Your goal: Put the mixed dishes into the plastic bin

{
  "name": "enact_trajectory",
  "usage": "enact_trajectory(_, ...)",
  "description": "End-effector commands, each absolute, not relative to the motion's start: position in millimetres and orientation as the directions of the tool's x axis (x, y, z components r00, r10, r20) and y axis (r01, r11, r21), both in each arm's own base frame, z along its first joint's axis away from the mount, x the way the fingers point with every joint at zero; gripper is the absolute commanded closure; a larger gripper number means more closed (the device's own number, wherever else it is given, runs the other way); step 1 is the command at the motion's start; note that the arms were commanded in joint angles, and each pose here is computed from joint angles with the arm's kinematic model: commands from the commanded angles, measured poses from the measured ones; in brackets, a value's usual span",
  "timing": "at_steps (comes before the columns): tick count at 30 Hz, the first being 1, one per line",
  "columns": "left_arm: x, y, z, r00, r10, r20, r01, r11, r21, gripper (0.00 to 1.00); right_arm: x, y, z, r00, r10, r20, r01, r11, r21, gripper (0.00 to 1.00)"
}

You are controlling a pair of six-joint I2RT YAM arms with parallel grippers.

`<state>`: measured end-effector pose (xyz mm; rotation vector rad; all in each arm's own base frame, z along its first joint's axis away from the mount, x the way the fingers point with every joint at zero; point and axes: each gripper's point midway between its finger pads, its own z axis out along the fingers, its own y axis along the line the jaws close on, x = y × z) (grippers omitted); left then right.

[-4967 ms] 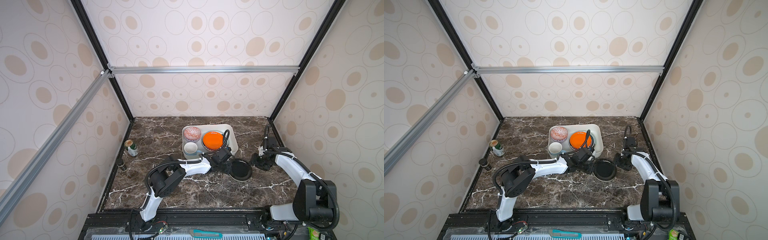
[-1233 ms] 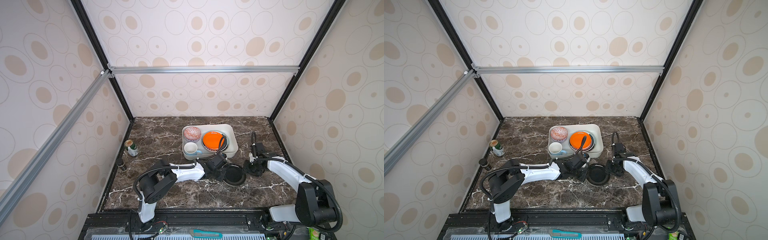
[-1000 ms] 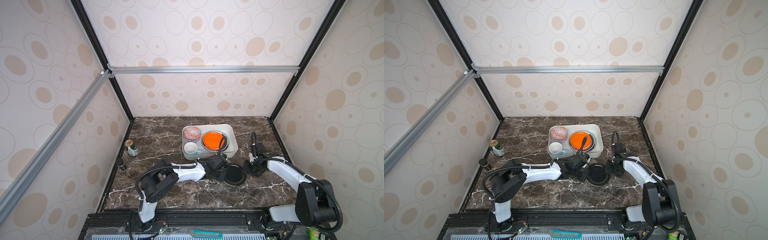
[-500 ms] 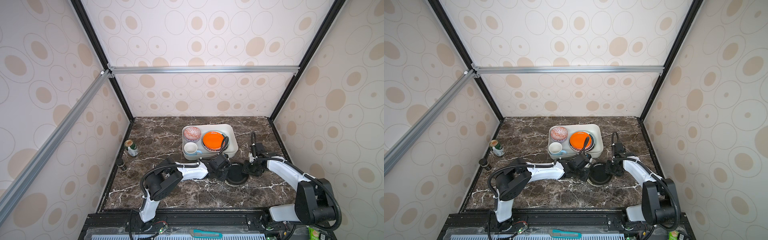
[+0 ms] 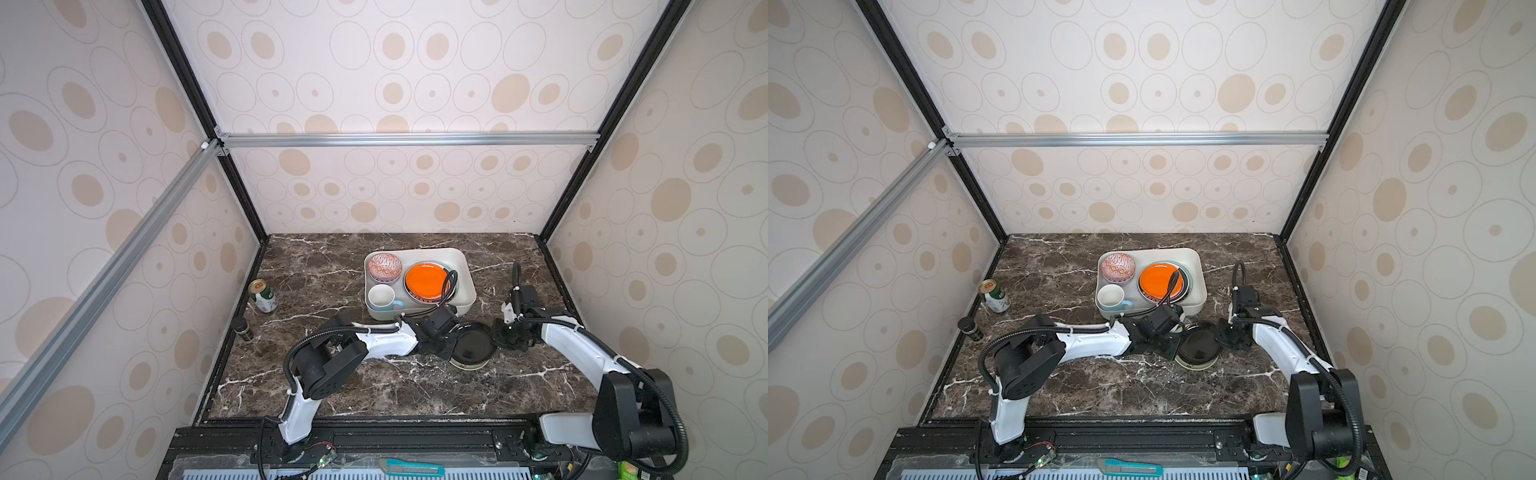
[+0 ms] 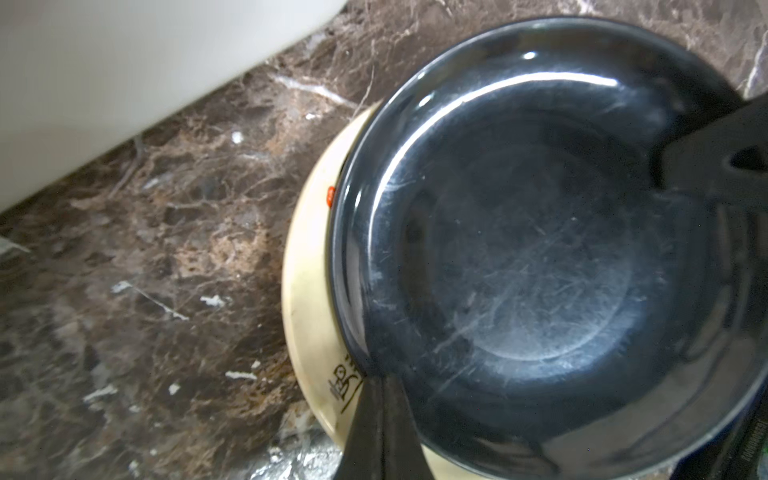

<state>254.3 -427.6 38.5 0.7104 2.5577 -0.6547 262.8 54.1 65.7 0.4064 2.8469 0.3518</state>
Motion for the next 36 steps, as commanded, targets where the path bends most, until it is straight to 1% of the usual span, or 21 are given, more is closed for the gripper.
enact_trajectory(1,251.0,-430.4,50.6,-0.777,0.383,-0.5,0.577,0.751,-0.321,1.0,250.7,47.5,66.0,-0.937,0.303,-0.173,0.26,0.937,0.233,0.99)
enact_trajectory(3,252.1,-426.9,59.8,-0.771,0.373,-0.516,0.576,0.755,-0.313,0.96,250.8,47.8,71.8,-0.934,0.305,-0.183,0.258,0.935,0.242,1.0)
enact_trajectory(4,252.7,-424.8,65.5,-0.767,0.367,-0.526,0.575,0.757,-0.31,0.9,251.0,48.5,75.3,-0.933,0.305,-0.189,0.255,0.935,0.247,1.0)
enact_trajectory(5,252.8,-422.4,70.4,-0.765,0.362,-0.533,0.573,0.759,-0.307,0.85,251.0,48.7,78.3,-0.932,0.308,-0.192,0.257,0.933,0.252,1.0)
enact_trajectory(6,252.3,-420.1,74.3,-0.764,0.356,-0.538,0.572,0.761,-0.307,0.83,250.9,48.8,80.9,-0.93,0.31,-0.197,0.256,0.932,0.256,1.0)
enact_trajectory(8,251.4,-415.5,83.9,-0.76,0.341,-0.553,0.567,0.764,-0.309,0.73,250.8,49.3,87.4,-0.927,0.312,-0.209,0.254,0.931,0.264,1.0)
enact_trajectory(10,251.0,-409.7,94.6,-0.755,0.325,-0.57,0.563,0.767,-0.309,0.57,250.2,49.5,94.0,-0.924,0.313,-0.221,0.25,0.93,0.271,1.0)
enact_trajectory(11,250.7,-407.1,99.8,-0.752,0.317,-0.578,0.562,0.768,-0.309,0.48,250.2,49.4,97.0,-0.922,0.313,-0.227,0.249,0.93,0.272,1.0)
enact_trajectory(12,250.1,-404.0,105.5,-0.748,0.311,-0.586,0.561,0.769,-0.308,0.35,249.7,49.3,100.6,-0.921,0.313,-0.233,0.247,0.93,0.273,1.0)
enact_trajectory(13,250.2,-401.3,111.0,-0.743,0.304,-0.596,0.56,0.77,-0.306,0.25,249.2,49.3,103.9,-0.92,0.314,-0.237,0.246,0.929,0.276,1.0)
enact_trajectory(16,248.5,-392.3,129.3,-0.728,0.282,-0.624,0.558,0.773,-0.302,0.01,247.8,49.3,113.4,-0.916,0.314,-0.251,0.242,0.929,0.282,1.0)
enact_trajectory(23,246.9,-363.9,169.8,-0.695,0.227,-0.682,0.534,0.798,-0.279,0.01,241.6,48.0,141.6,-0.9,0.317,-0.298,0.229,0.928,0.294,1.0)
enact_trajectory(28,249.5,-332.2,197.3,-0.663,0.188,-0.725,0.498,0.834,-0.24,0.01,244.3,49.6,166.3,-0.887,0.316,-0.338,0.21,0.926,0.314,1.0)
enact_trajectory(33,254.3,-293.5,213.6,-0.654,0.128,-0.745,0.451,0.857,-0.248,0.01,255.4,51.6,186.4,-0.871,0.324,-0.368,0.201,0.921,0.333,1.0)
enact_trajectory(36,259.5,-267.2,219.1,-0.649,0.096,-0.755,0.407,0.882,-0.238,0.01,269.4,56.7,194.1,-0.866,0.33,-0.376,0.192,0.913,0.359,1.0)
